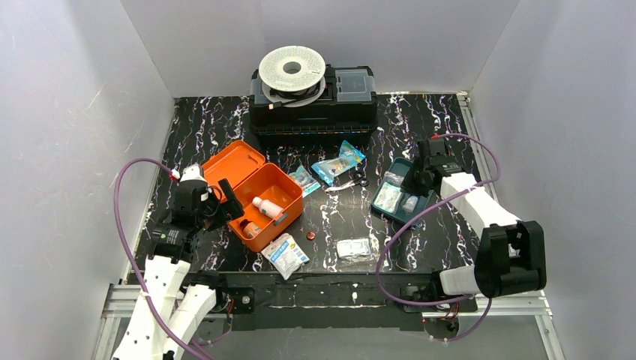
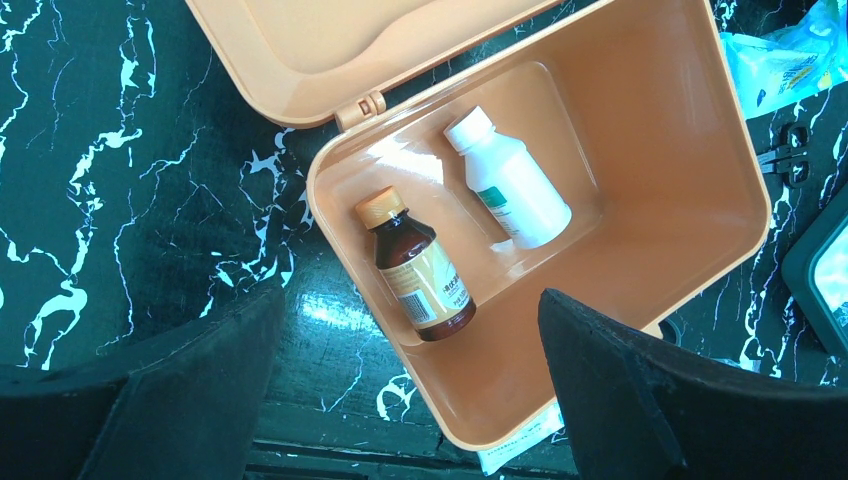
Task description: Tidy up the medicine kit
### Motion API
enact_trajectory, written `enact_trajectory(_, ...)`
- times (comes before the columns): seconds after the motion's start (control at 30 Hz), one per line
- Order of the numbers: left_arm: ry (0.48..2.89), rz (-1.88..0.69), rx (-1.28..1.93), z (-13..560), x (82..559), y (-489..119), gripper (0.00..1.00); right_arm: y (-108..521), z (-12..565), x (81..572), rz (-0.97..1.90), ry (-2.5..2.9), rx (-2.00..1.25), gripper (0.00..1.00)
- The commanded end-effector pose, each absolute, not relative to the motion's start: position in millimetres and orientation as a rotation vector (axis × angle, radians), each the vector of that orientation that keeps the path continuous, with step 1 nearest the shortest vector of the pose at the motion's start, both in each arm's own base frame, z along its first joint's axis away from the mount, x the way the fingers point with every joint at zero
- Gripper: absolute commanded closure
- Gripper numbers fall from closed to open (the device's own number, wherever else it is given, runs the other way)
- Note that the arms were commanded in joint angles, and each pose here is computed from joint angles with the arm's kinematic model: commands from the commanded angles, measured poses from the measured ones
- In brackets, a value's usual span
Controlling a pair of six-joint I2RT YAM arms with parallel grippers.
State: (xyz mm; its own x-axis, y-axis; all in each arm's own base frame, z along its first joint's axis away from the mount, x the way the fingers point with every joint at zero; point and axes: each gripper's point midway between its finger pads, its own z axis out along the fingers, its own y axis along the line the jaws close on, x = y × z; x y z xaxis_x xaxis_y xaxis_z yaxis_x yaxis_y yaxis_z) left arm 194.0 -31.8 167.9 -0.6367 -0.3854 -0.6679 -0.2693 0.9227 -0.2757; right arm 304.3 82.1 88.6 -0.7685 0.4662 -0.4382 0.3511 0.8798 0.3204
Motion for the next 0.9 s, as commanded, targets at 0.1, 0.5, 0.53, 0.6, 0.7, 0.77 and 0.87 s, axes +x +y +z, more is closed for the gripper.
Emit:
enact_trajectory(0.1, 2.292, -0.194, -0.448, 169, 194, -32, 0.02, 84, 87, 323, 0.281, 2.532, 0.592, 0.99)
enact_trajectory(0.5, 2.295, -0.190, -0.447, 169, 194, -32, 0.02, 83, 53, 331, 0.233, 2.593, 0.646, 0.99)
enact_trajectory(0.53, 2.295, -0.192, -0.446, 169, 194, -32, 0.02, 82, 49, 331, 0.218, 2.599, 0.651, 0.99)
enact_trajectory(0.6, 2.295, -0.192, -0.446, 169, 194, -32, 0.02, 80, 41, 328, 0.196, 2.615, 0.657, 0.99)
enact_trajectory(0.7, 2.293, -0.190, -0.448, 169, 194, -32, 0.02, 79, 31, 322, 0.167, 2.642, 0.658, 0.99)
enact_trajectory(0.77, 2.293, -0.192, -0.447, 169, 194, -32, 0.02, 79, 27, 318, 0.150, 2.655, 0.657, 0.99)
enact_trajectory(0.87, 2.292, -0.193, -0.447, 170, 194, -32, 0.02, 81, 32, 315, 0.149, 2.650, 0.641, 0.99)
